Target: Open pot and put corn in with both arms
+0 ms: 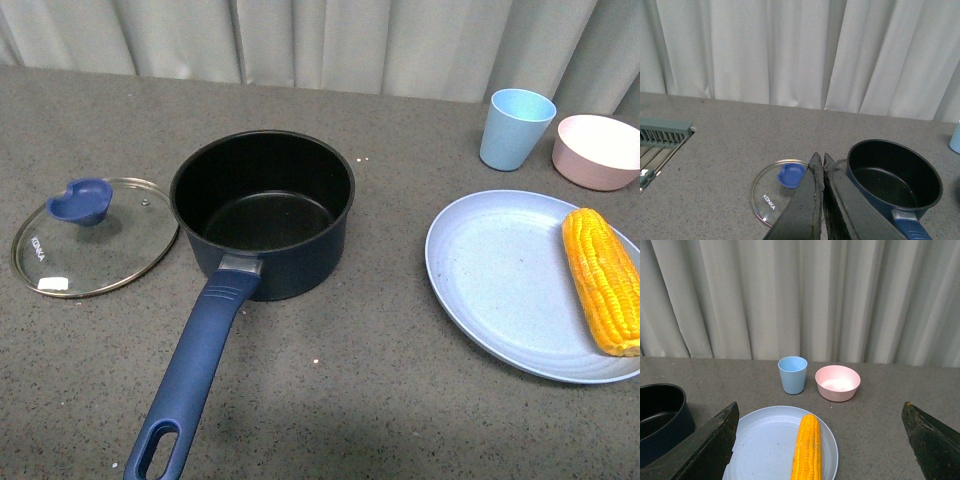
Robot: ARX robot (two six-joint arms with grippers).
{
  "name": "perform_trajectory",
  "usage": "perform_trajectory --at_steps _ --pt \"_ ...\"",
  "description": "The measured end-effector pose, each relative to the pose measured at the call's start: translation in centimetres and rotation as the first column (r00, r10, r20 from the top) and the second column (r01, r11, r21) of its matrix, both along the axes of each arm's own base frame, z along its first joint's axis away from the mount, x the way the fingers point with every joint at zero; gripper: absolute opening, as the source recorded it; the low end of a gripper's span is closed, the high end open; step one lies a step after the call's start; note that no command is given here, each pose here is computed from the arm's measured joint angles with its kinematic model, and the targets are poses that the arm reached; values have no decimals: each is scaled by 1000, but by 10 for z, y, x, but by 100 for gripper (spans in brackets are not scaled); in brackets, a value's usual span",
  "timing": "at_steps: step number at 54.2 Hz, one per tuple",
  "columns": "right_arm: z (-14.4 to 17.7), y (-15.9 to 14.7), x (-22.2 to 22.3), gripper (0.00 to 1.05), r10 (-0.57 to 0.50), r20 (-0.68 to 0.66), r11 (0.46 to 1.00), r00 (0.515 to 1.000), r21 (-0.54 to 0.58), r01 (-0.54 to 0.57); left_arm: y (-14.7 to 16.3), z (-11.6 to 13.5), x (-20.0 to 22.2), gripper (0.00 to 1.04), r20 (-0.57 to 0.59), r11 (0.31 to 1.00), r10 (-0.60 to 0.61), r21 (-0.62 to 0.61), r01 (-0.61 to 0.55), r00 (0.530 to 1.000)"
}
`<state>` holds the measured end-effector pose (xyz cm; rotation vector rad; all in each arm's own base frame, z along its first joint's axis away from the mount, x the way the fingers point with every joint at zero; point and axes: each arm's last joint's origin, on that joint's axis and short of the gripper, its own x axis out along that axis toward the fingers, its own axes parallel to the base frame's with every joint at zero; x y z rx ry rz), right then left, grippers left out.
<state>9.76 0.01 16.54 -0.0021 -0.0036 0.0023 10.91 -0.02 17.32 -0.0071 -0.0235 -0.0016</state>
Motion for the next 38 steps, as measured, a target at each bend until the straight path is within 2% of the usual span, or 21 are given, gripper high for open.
perform_trajectory --at_steps 6,17,30,33,38 --pt "0 0 0 95 0 0 1000 1000 0 0 0 -5 -8 4 -33 1000 -1 0 1 999" --pt "0 0 0 95 0 0 1000 1000 0 0 0 -3 -12 5 -8 1000 0 -1 0 1000" --pt "0 0 0 95 0 0 1000 1000 0 0 0 -3 -12 46 -8 1000 0 0 0 1000" --pt "0 0 0 95 5 -5 1000 1000 -3 -5 0 -3 -12 60 -8 1000 0 0 0 1000" --pt "-3 -2 7 95 40 -170 993 985 -101 -58 0 -3 -12 83 -7 1000 0 0 0 1000"
